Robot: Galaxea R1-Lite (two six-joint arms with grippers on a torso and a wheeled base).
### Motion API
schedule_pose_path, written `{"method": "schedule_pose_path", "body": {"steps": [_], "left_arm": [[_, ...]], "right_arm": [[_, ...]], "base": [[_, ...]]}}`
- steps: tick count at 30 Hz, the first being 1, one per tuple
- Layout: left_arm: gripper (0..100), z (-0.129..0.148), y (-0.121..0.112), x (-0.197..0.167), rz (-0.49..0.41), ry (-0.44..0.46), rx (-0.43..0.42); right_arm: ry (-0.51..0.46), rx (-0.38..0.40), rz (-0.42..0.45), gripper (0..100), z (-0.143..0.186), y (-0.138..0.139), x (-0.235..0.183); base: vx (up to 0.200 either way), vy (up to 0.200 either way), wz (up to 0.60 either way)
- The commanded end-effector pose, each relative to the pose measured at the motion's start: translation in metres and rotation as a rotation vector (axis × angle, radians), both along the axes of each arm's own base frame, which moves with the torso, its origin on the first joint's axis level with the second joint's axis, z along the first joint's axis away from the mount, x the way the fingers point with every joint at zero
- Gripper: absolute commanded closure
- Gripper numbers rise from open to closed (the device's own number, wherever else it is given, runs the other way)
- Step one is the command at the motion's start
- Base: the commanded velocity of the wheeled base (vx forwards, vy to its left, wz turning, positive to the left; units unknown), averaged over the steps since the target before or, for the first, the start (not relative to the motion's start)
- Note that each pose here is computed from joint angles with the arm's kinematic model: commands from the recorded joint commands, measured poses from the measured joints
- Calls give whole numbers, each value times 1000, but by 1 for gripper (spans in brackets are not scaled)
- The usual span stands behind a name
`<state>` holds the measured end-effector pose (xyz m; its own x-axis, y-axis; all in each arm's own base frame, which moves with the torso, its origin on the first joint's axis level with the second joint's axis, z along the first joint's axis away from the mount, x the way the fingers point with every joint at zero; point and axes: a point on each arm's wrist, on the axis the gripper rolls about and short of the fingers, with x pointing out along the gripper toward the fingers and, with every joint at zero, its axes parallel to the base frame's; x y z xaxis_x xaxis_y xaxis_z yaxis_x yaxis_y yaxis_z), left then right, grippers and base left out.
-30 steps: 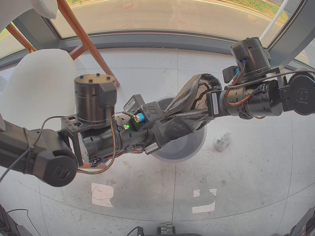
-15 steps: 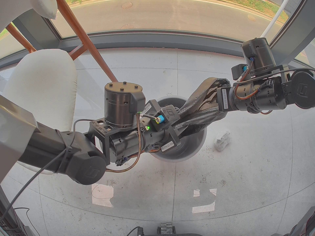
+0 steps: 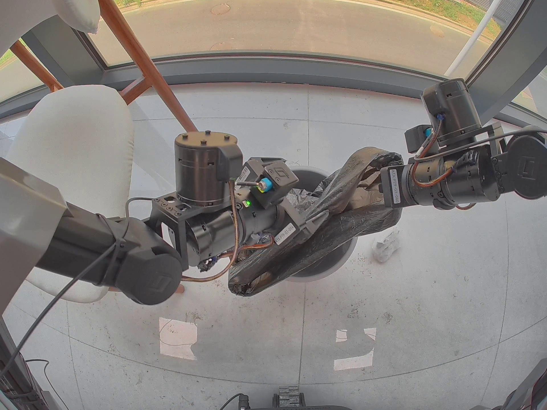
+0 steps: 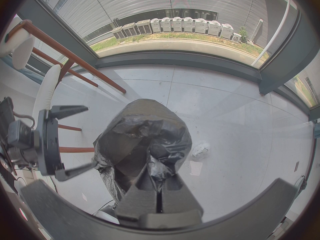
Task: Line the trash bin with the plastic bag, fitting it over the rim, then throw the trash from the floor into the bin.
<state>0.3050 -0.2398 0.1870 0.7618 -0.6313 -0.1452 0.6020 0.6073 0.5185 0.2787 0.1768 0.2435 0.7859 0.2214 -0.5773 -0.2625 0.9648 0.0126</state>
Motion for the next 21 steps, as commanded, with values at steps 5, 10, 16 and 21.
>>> {"method": "schedule_pose_path", "body": {"steps": [5,10,16,21], "left_arm": [[0,-13,1,12,14,17,8],[0,-26,-7,8,-39,47,24],[0,-42,-4,1,-69,93,53],[0,-42,2,12,-47,72,41]], "right_arm": [[-6,2,5,100,2,0,-2],[-7,4,-4,100,3,-2,-1],[-27,17,-10,100,10,-5,-1],[-28,19,-7,100,11,-6,-4]], "base": [[0,0,0],[0,0,0],[0,0,0],[0,0,0]]}}
